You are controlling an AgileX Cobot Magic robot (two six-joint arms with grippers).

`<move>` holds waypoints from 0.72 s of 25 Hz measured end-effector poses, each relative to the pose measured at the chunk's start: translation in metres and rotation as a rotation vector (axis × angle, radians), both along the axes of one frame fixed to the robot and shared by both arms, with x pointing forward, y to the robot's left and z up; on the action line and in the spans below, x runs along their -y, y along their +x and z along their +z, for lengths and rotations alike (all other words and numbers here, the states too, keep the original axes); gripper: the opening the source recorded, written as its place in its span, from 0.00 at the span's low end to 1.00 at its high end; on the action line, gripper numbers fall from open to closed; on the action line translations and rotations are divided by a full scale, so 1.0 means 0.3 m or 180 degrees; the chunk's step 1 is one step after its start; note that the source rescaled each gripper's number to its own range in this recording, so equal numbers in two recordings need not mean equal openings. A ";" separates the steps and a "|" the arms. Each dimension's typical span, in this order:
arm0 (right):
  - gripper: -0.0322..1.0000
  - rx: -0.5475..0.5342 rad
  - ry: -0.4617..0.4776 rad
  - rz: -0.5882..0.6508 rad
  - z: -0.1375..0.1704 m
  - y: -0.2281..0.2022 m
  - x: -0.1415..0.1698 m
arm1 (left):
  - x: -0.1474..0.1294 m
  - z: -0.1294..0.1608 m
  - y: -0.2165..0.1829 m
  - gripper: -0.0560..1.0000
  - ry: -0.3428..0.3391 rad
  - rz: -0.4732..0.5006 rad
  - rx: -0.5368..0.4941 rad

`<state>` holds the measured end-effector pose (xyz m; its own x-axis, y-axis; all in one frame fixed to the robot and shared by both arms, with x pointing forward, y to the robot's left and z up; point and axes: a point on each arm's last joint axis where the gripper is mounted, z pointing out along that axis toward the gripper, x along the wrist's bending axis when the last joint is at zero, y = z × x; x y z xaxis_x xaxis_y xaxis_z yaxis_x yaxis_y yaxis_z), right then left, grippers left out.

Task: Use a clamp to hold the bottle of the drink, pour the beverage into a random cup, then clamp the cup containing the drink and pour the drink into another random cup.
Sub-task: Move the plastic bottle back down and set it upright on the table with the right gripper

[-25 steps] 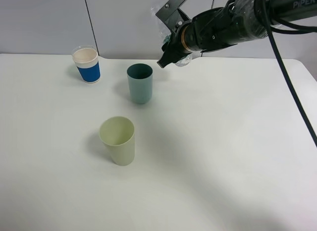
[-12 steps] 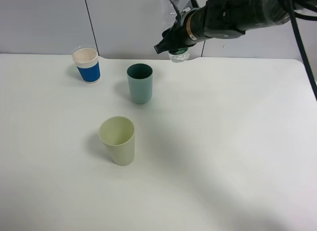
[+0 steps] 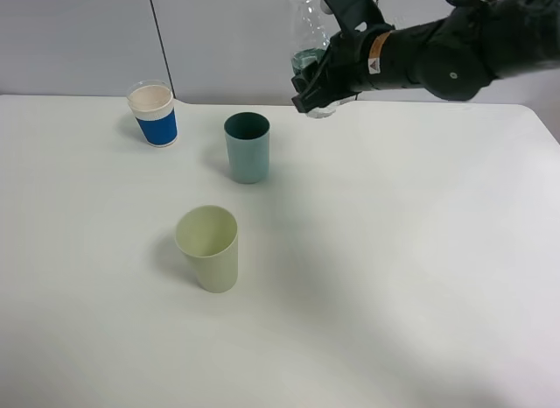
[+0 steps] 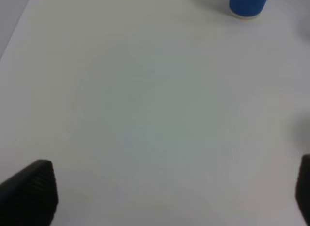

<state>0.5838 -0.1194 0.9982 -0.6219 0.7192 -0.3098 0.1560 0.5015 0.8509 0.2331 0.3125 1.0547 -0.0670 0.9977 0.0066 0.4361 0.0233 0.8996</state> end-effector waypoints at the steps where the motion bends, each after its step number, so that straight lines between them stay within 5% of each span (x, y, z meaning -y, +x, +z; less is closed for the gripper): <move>1: 0.03 0.0063 0.0054 0.0007 -0.003 -0.014 0.014 | 0.000 0.000 0.000 1.00 0.0000 0.0000 0.0000; 18: 0.03 0.0508 0.0879 -0.0582 -0.194 -0.172 0.189 | 0.000 0.000 0.000 1.00 0.0000 0.0000 0.0000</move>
